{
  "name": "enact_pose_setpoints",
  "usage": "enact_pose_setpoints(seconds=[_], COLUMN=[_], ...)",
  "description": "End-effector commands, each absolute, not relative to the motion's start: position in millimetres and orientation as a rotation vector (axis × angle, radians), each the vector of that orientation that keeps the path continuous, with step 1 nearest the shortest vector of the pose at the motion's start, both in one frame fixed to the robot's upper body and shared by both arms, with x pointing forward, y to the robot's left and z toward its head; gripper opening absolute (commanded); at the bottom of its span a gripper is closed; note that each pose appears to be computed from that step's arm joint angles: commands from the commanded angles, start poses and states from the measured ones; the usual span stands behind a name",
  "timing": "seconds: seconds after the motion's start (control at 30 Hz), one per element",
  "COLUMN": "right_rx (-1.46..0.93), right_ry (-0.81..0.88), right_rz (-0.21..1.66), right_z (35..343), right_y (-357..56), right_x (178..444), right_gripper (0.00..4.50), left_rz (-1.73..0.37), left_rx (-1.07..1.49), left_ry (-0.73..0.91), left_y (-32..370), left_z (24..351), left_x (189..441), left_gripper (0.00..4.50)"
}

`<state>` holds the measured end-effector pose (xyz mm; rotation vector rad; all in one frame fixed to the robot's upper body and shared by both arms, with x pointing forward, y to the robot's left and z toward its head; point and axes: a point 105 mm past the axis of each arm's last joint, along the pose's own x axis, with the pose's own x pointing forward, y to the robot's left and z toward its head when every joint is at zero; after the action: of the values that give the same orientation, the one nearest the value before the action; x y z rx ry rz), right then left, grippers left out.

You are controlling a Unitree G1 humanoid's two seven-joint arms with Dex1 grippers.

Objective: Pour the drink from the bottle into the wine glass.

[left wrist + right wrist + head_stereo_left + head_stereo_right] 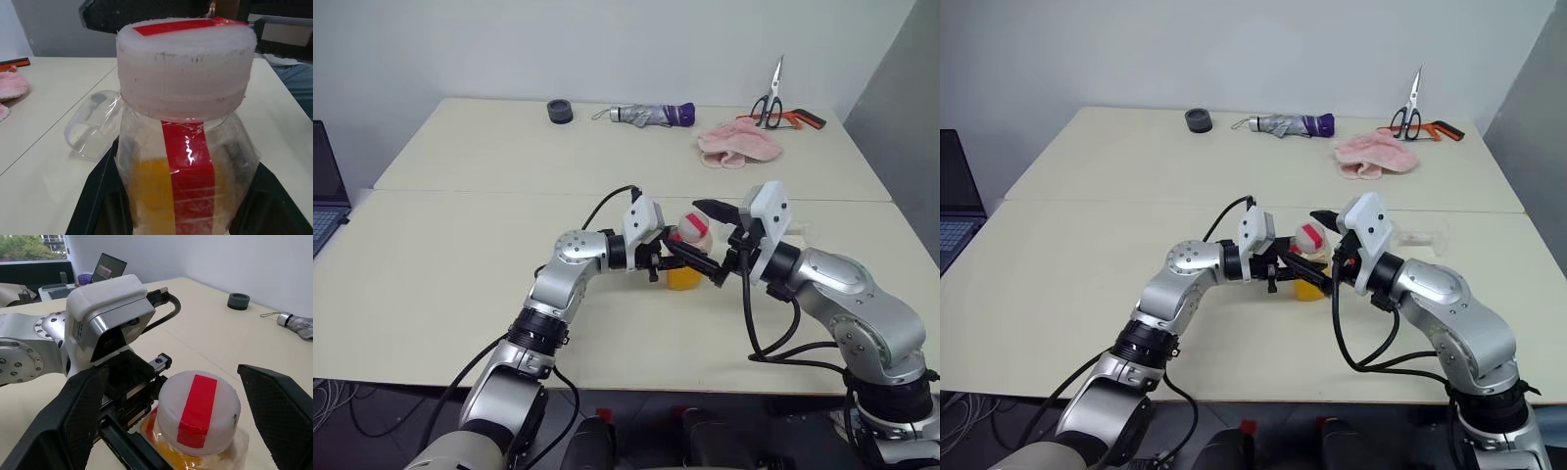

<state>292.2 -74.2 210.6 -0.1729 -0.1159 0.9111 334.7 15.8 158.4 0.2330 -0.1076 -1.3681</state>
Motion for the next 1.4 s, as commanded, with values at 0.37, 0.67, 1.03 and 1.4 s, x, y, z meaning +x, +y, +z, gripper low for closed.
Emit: enact_pose_setpoints(seconds=[0.37, 0.67, 1.03, 1.4], right_rx=[-0.214, -0.31, -0.225, -0.22], right_ry=[-0.168, -0.106, -0.169, -0.234], right_rz=[1.009, 1.299, 1.138, 0.843], right_z=[214.9, 215.0, 231.4, 231.9], right_y=[-68.4, -71.5, -92.1, -63.0], right_x=[287.2, 292.6, 291.5, 281.5], right_gripper=[1.86, 1.86, 3.84, 4.17], left_rz=[-1.427, -1.503, -1.469, -1.438], left_rx=[0.19, 0.255, 0.227, 0.212], left_ry=[-0.174, -0.143, -0.148, -0.119], left_y=[16.3, 30.3, 34.6, 39.1], left_z=[182.3, 185.9, 190.0, 187.8], left_x=[326.6, 326.3, 332.0, 345.6], left_gripper=[1.82, 1.82, 1.82, 1.82])
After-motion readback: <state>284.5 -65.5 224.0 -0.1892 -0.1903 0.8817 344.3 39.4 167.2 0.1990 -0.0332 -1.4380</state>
